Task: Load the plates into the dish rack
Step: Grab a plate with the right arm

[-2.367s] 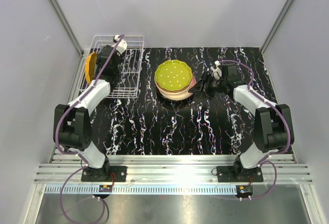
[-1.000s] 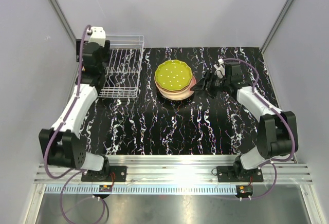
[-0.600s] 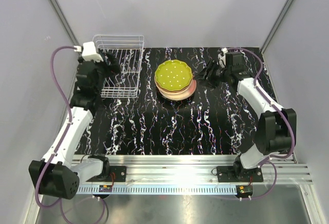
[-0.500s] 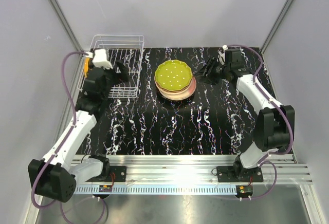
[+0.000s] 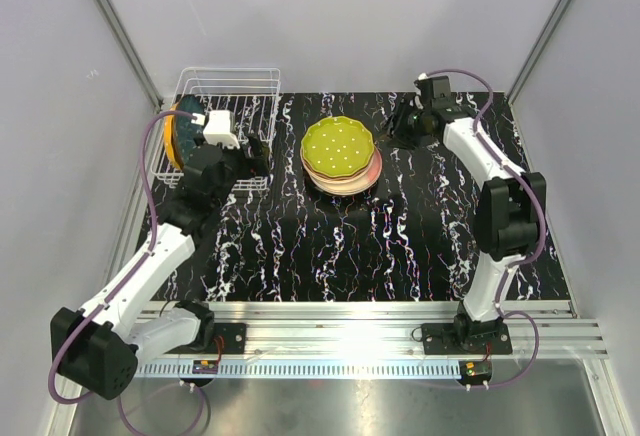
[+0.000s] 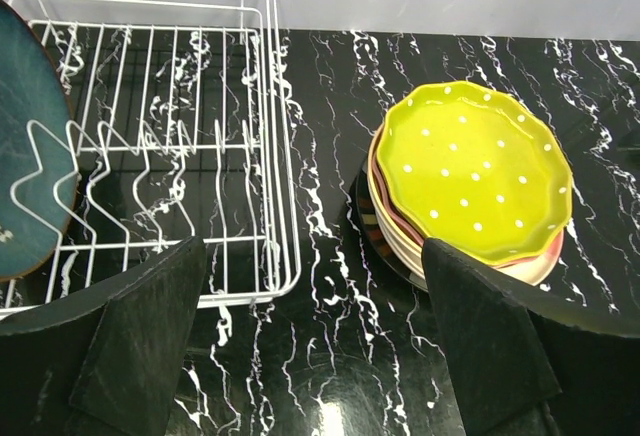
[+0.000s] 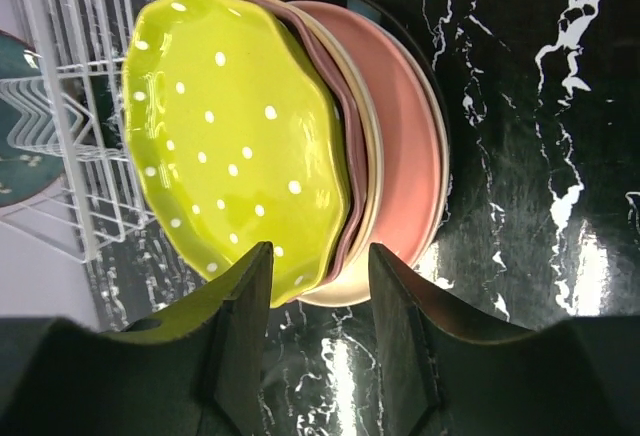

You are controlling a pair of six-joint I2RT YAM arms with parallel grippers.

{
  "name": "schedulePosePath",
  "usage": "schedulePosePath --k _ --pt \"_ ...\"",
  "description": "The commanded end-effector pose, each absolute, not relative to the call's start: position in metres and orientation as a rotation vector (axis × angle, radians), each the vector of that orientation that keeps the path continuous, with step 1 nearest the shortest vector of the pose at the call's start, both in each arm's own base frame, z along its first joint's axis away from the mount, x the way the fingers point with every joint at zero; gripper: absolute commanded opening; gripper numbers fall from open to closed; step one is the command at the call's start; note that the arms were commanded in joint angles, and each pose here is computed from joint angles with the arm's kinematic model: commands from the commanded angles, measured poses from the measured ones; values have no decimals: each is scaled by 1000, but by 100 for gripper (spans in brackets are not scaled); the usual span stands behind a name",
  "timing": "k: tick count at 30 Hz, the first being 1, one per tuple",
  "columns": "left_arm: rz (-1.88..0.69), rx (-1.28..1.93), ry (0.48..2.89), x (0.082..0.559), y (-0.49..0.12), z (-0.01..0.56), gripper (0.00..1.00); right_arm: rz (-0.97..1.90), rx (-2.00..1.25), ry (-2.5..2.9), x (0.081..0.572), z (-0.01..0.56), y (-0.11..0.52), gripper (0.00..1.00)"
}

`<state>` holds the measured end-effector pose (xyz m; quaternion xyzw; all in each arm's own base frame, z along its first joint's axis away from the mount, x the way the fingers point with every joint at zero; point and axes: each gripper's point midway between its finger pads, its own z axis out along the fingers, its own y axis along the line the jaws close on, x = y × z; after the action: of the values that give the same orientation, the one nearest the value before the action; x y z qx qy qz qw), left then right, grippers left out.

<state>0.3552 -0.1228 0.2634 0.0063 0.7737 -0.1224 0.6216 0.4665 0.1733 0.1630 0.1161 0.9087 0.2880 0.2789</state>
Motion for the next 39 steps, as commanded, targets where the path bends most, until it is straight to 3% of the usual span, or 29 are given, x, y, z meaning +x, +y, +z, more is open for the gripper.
schedulePosePath --k 1,14,17,21,25,39 --pt "-346 -14 1699 356 -128 290 92 658 229 2441 478 165 178 50" --pt "-313 -19 1699 354 -122 296 93 412 202 2552 500 125 185 47" --pt "-313 -16 1699 354 -122 298 93 406 188 2553 499 124 189 42" --pt "-311 -21 1697 354 -121 298 93 397 171 2538 499 131 194 24" --pt "-312 -20 1699 355 -122 298 93 373 141 2536 496 136 199 14" --pt "-321 -22 1686 352 -122 303 93 -13 18 2520 472 150 180 14"
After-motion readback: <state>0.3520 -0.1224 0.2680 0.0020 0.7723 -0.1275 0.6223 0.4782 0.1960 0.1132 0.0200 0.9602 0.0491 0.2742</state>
